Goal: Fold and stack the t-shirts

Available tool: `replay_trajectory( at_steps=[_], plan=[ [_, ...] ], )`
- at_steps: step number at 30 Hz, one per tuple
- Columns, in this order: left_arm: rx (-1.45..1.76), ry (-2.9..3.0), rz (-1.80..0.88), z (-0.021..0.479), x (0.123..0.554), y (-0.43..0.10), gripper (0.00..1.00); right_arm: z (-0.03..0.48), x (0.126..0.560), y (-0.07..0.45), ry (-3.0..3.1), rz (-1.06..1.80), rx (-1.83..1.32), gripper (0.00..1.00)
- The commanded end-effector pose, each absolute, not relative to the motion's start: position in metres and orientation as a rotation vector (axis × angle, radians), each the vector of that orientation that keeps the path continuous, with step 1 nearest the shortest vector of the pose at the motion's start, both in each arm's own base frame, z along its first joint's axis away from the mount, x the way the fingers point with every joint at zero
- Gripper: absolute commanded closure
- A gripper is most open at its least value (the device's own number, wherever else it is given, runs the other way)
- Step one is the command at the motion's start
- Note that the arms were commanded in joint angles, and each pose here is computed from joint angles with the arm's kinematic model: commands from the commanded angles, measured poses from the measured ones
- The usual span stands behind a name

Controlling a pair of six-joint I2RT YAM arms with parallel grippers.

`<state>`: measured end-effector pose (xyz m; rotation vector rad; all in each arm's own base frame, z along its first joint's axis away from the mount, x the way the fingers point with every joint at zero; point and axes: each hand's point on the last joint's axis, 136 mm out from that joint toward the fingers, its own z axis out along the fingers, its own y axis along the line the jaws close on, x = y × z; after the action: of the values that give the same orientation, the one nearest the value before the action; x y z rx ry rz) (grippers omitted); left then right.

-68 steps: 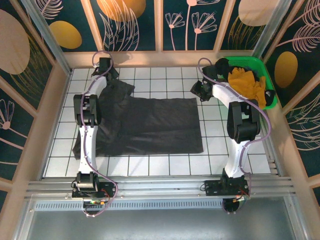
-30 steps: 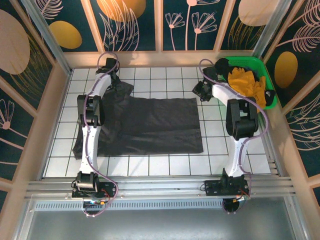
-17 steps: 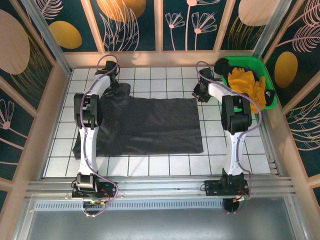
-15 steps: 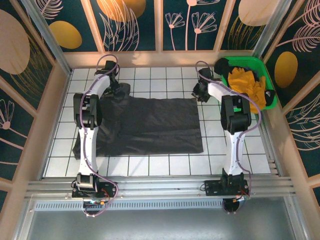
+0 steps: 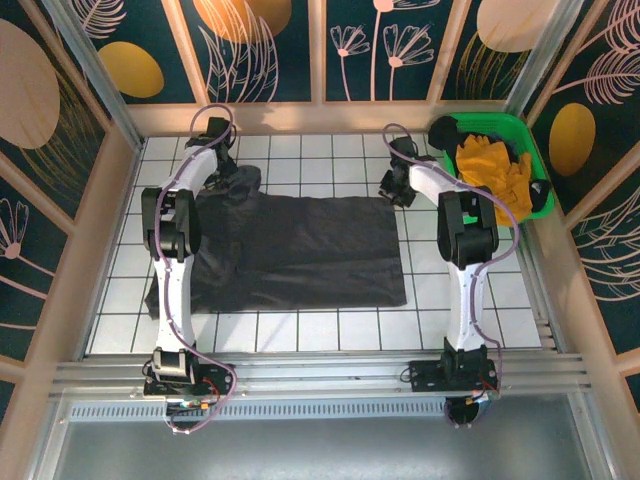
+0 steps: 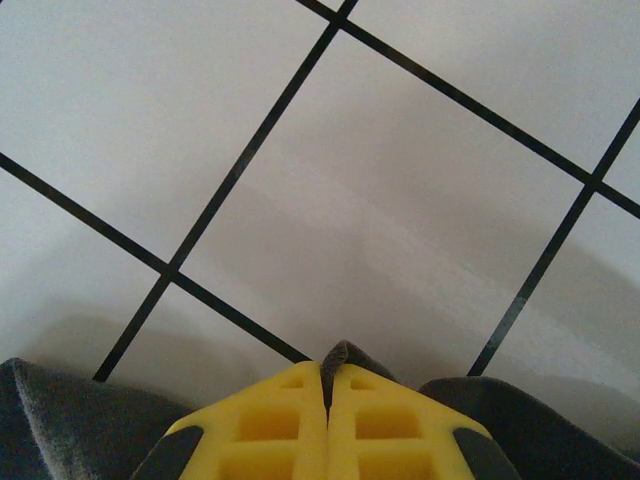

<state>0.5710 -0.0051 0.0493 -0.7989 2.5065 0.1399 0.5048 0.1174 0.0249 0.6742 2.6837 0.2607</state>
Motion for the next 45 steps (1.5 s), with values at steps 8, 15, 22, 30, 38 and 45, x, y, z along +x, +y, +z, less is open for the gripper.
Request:
replay_trajectory(
  at_steps=[8, 15, 22, 30, 38, 45],
  plan=[
    [-0.795, 2.448, 0.106, 0.077, 0.588, -0.007, 1.0, 0.019, 0.504, 0.112, 2.714, 0.16, 0.626, 0.99],
    [-0.819, 2.445, 0.106, 0.084, 0.578, -0.006, 1.0, 0.038, 0.506, 0.113, 2.671, 0.169, 0.594, 1.0],
    [-0.835, 2.426, 0.105, 0.104, 0.55, -0.002, 1.0, 0.057, 0.504, 0.12, 2.638, 0.181, 0.516, 1.0],
    [-0.853, 2.413, 0.119, 0.129, 0.48, 0.007, 1.0, 0.069, 0.487, 0.121, 2.6, 0.196, 0.435, 1.0],
    [-0.9, 2.408, 0.111, 0.139, 0.397, 0.015, 1.0, 0.084, 0.458, 0.119, 2.562, 0.22, 0.39, 1.0],
    [-0.968, 2.407, 0.126, 0.134, 0.343, 0.022, 1.0, 0.081, 0.414, 0.113, 2.571, 0.223, 0.395, 1.0]
  ],
)
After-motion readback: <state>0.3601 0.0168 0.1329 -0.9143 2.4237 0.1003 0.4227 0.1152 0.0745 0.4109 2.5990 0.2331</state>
